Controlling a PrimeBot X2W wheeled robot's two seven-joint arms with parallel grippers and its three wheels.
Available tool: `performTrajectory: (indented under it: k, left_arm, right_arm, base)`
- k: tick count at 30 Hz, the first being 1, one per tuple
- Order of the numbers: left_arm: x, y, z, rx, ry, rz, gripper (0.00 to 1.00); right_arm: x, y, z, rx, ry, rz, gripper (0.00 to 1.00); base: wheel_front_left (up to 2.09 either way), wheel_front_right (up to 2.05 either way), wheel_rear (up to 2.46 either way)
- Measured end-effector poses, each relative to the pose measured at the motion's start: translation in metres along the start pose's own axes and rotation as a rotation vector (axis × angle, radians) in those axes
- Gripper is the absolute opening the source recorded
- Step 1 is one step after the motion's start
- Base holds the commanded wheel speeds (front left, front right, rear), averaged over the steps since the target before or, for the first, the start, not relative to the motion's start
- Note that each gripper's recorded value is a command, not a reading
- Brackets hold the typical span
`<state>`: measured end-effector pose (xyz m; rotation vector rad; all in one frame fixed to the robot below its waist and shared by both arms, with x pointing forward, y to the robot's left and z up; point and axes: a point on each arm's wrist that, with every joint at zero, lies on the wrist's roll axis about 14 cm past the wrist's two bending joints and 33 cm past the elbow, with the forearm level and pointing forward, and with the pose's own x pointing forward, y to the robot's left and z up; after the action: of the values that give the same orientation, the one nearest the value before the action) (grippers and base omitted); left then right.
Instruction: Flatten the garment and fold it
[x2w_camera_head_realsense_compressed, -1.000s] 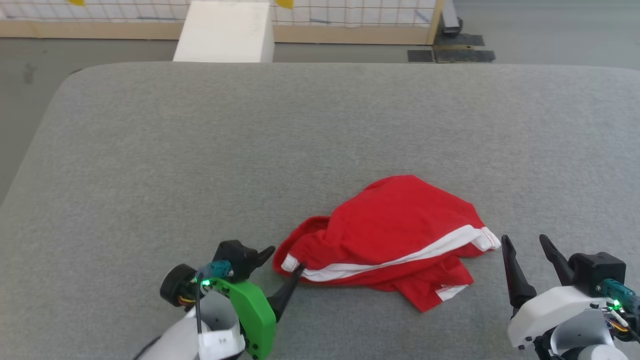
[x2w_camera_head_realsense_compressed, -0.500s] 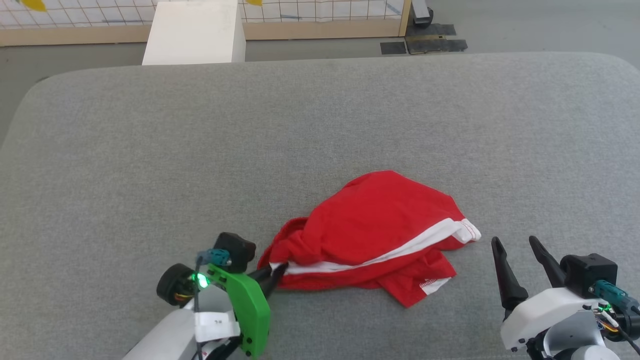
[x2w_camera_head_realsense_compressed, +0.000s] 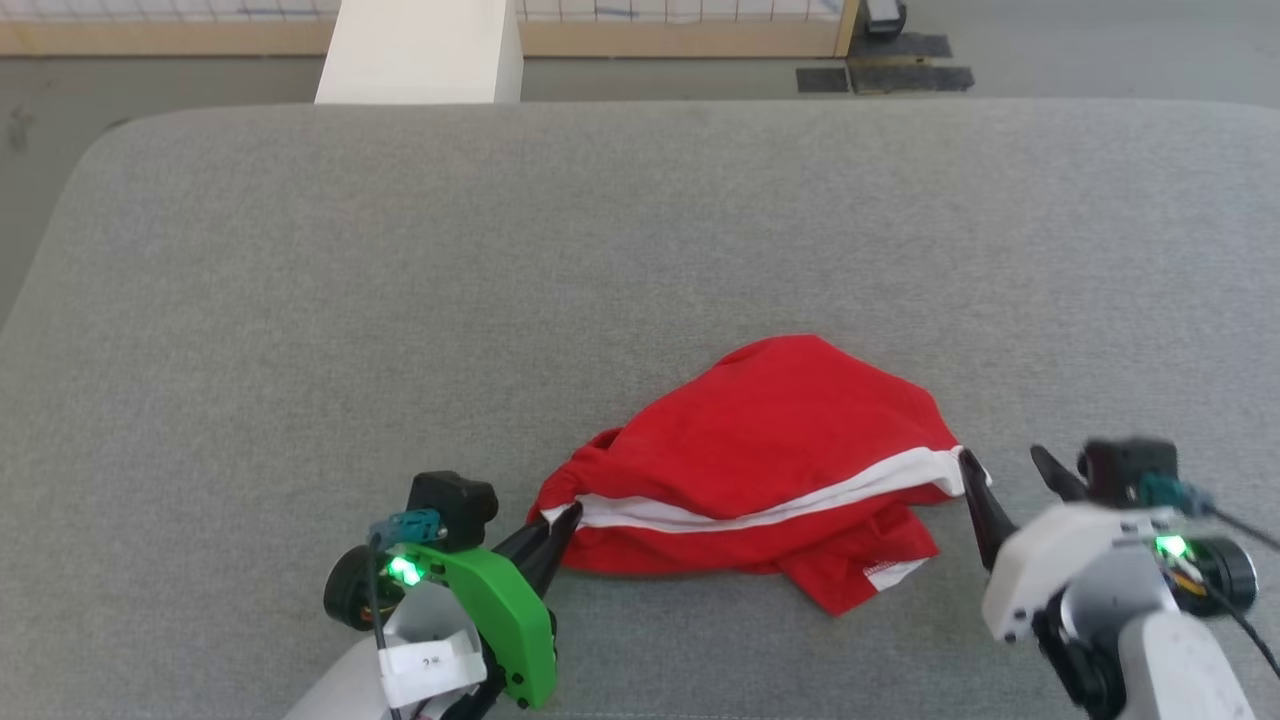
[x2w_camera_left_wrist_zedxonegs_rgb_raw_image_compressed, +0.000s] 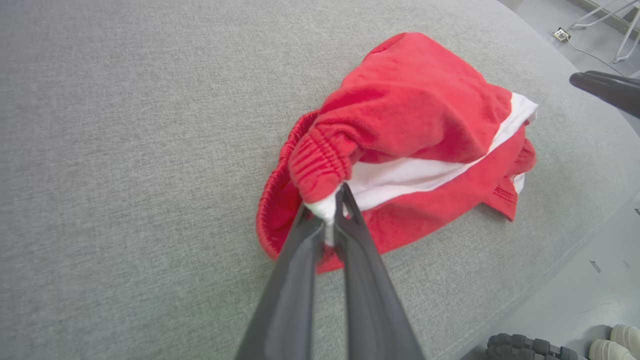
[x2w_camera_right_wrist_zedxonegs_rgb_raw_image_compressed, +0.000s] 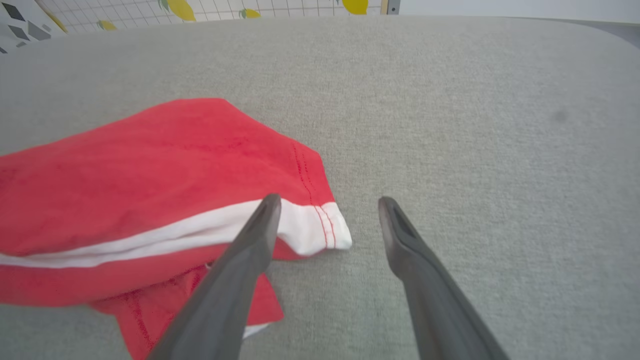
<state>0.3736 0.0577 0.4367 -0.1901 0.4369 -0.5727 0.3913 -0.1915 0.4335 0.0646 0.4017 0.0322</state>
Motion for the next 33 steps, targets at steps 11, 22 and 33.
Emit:
performTrajectory:
  k: [11,22,33]
  left_arm:
    - [0.007,0.007,-0.004,-0.033,0.003,0.016,0.0]
    - [0.007,0.007,-0.001,-0.031,-0.024,0.02,0.0]
    - [0.02,-0.005,0.109,-0.018,-0.246,-0.104,0.0]
  right_arm:
    - [0.037,0.003,-0.06,-0.091,0.425,-0.002,1.0]
    - [0.036,0.01,-0.044,-0.121,0.421,0.008,0.0]
    - [0.04,0.013,0.066,-0.191,0.14,0.025,0.0]
  base:
    - [0.0,0.0,0.0]
    - [0.0,0.0,0.0]
    - [0.0,0.0,0.0]
